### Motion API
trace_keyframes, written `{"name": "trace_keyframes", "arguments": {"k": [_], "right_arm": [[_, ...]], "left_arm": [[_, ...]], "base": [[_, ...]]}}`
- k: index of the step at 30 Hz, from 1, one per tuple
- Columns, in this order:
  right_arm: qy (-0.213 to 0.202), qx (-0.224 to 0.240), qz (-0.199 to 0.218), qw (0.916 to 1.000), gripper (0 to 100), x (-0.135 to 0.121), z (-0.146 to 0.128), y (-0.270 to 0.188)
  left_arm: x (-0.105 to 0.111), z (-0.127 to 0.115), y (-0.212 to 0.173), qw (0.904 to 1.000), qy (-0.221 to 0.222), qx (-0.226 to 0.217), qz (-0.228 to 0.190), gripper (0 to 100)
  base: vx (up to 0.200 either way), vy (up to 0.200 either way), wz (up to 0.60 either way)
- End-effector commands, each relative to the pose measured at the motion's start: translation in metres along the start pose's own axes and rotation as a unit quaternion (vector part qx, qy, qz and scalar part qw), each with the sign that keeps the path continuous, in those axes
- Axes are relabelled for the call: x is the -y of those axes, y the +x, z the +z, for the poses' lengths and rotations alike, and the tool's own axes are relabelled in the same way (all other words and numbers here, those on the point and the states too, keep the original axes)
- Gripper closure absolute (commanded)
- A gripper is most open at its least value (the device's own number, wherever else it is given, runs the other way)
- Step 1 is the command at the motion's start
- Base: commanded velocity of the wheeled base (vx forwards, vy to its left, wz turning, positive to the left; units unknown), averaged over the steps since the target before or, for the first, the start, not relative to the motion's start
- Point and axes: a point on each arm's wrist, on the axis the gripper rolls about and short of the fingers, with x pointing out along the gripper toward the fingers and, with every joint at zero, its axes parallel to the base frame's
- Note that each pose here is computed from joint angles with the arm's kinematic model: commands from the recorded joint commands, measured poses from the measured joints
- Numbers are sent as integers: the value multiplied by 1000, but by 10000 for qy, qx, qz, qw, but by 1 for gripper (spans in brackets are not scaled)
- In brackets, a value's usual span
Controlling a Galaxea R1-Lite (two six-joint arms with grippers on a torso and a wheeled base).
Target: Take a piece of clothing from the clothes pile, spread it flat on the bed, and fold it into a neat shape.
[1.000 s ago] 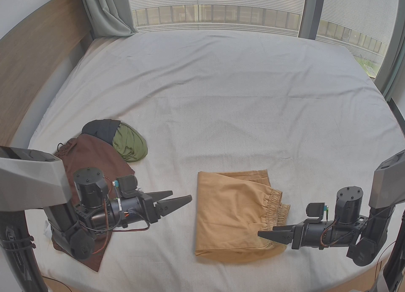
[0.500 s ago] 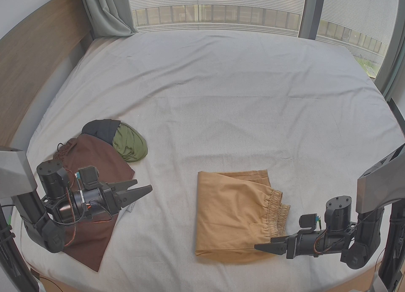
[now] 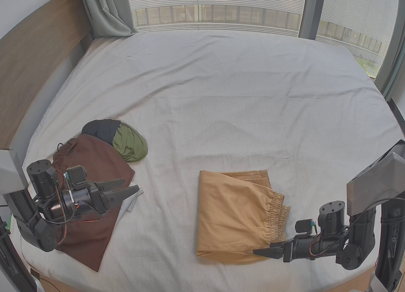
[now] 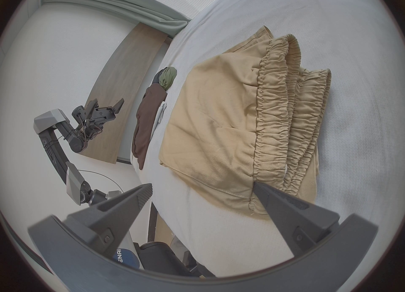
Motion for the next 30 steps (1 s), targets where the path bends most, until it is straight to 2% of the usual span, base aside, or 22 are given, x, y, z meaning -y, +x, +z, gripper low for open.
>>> {"name": "trace_keyframes", "arguments": {"k": [1,4,6,10,14,17,21,30], "right_arm": [[21,5,-20,10000,0,3,0,2],[-56,236,10,9997,0,1,9,-2],[-257,704,124,9971,0,-8,28,-14],[-433,1183,228,9918,0,-14,48,-22],[-323,1440,238,9888,0,-10,61,-22],[-180,1560,229,9873,0,-6,68,-20],[48,1554,13,9878,0,5,66,-10],[237,1469,-330,9883,0,23,60,8]], "left_arm": [[-3,2,-3,10000,27,28,10,0],[-2,2,-3,10000,40,30,1,0],[-2,1,-3,9999,122,16,7,0],[-2,-1,-3,9999,163,-15,-15,0],[-1,0,-3,9998,180,2,-13,0],[-1,-1,-3,9999,159,-25,-12,0],[-2,0,-3,9998,180,0,-20,0],[-2,0,-3,9998,175,-6,-10,0]], "base": [[0,0,0],[0,0,0],[0,0,0],[0,0,0],[0,0,0],[0,0,0],[0,0,0],[0,0,0]]}}
